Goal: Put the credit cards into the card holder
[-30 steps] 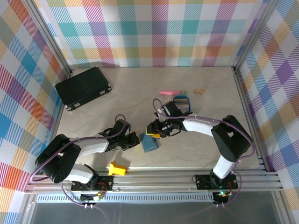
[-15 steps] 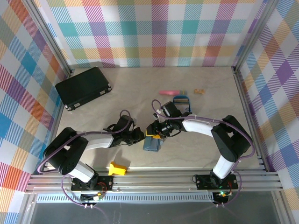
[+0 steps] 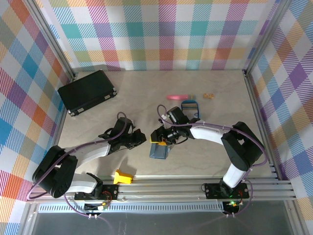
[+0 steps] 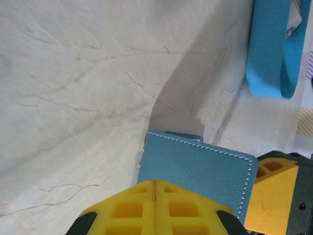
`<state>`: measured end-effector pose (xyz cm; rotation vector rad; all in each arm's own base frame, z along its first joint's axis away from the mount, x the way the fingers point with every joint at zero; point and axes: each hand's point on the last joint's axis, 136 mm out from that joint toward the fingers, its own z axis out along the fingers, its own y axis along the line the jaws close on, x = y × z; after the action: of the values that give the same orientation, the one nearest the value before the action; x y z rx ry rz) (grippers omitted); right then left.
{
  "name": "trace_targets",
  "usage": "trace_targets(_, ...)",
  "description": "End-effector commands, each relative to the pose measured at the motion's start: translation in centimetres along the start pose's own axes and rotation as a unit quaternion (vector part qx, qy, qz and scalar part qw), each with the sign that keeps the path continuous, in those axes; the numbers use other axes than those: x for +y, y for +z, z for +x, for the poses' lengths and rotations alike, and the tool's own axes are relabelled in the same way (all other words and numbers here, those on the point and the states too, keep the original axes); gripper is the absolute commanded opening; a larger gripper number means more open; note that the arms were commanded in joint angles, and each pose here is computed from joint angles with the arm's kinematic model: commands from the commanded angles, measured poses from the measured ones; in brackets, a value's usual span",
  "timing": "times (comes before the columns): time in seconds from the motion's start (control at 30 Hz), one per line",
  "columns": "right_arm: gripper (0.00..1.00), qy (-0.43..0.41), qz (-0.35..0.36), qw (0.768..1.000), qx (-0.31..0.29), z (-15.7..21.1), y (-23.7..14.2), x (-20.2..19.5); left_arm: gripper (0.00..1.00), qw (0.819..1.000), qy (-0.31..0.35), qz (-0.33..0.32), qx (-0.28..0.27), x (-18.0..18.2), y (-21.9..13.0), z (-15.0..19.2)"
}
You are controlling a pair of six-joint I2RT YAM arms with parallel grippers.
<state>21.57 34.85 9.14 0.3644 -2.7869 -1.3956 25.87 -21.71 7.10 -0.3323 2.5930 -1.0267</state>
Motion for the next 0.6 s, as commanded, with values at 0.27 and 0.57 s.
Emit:
trace_targets(0.27, 0.53, -0.044, -0.026, 0.999, 0.009, -1.5, 2.7, 4.0, 0.02, 0.999, -0.013, -0.034, 0.020, 3.2, -3.7, 0.5)
trace_targets(0.57, 0.54, -0.040, -0.022, 0.999, 0.020, -1.2, 4.7, 4.4, 0.02, 0.996, -0.042, -0.073, 0.017, 4.9, -6.2, 0.8)
